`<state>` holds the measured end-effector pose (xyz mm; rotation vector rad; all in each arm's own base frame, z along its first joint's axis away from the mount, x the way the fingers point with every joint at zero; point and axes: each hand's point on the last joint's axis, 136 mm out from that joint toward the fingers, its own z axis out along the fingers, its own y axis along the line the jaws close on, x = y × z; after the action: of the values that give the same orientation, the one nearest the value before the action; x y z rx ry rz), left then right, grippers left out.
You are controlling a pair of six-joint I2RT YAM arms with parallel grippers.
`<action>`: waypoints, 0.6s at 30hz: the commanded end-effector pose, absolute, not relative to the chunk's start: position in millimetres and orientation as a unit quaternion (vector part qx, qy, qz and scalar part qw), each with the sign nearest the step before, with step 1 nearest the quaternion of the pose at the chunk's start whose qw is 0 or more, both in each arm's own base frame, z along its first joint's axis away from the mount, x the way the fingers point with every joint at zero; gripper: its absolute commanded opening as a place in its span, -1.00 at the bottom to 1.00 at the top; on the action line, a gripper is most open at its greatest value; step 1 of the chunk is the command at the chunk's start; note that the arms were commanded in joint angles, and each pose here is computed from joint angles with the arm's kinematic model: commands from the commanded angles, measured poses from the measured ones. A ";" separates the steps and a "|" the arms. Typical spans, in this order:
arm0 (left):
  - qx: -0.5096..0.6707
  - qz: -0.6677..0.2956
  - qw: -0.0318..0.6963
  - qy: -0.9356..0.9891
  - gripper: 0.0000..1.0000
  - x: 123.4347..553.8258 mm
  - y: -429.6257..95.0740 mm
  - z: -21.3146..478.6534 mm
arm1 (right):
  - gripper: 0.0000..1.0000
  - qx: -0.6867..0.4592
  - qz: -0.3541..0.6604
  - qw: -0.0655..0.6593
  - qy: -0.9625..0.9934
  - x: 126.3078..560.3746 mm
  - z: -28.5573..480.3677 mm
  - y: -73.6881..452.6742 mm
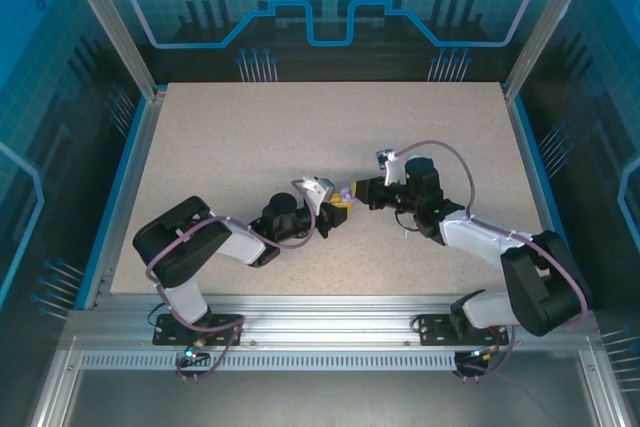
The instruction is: Insert the wireless bluetooth earbuds into the charging case
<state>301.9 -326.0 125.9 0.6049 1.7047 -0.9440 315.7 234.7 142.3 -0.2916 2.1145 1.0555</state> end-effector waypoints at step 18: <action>0.212 -0.383 0.619 0.652 -0.57 339.6 -327.9 167.7 | -0.69 -0.065 0.374 0.218 0.899 273.0 42.5 220.8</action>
<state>307.1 -324.1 82.5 0.5963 1.8115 -0.8962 316.2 228.8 100.5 -0.2223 2.2193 1.0239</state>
